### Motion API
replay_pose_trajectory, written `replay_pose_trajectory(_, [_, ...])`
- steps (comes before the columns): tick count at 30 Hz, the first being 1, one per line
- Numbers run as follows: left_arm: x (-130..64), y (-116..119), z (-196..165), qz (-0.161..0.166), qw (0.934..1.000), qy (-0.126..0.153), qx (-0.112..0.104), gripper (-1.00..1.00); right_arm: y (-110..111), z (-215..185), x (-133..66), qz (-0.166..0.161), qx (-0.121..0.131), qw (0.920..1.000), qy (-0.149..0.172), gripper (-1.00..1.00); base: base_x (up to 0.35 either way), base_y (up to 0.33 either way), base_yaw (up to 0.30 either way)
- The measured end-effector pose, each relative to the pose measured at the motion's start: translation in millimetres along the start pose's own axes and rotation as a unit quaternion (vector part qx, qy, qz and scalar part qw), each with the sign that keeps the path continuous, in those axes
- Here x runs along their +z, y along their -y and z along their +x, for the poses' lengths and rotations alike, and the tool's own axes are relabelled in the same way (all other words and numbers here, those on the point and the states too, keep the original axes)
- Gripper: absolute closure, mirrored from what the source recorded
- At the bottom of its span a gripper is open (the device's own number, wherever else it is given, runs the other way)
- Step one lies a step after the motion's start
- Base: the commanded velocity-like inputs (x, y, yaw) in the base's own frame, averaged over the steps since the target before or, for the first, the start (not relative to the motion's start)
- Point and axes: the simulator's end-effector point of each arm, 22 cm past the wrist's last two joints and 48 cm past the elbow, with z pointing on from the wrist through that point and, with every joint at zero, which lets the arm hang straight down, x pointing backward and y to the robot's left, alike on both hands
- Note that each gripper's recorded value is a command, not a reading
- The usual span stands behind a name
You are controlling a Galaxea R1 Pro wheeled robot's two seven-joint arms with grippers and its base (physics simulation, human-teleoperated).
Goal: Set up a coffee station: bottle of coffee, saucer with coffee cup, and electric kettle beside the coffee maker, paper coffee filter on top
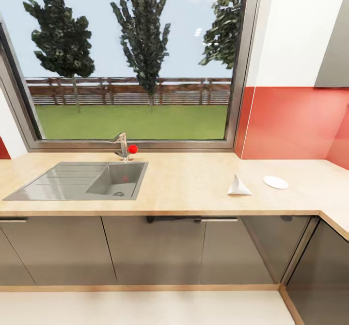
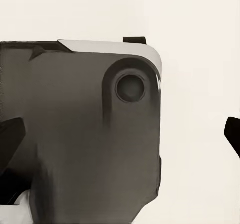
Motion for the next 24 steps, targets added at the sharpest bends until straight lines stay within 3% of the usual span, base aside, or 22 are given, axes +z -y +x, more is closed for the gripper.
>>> replay_pose_trajectory(11, [-14.4,-1.6,2.2,-0.001,1.0000,-0.003,0.002,-1.00,0.6,-6.0,-14.4,0.000,0.000,1.0000,0.007,-1.00,0.000,0.000,0.000])
replay_pose_trajectory(16, [-21.3,-26.7,-7.3,-0.017,0.9997,0.018,0.005,-1.00,0.7,-6.0,-20.7,0.001,-0.001,1.0000,0.007,-1.00,0.000,0.000,0.000])
replay_pose_trajectory(24, [-24.3,-33.5,-10.5,-0.022,0.9994,0.026,0.008,-1.00,-0.1,-5.1,-23.3,0.000,-0.002,1.0000,0.006,-1.00,0.000,0.000,0.000])
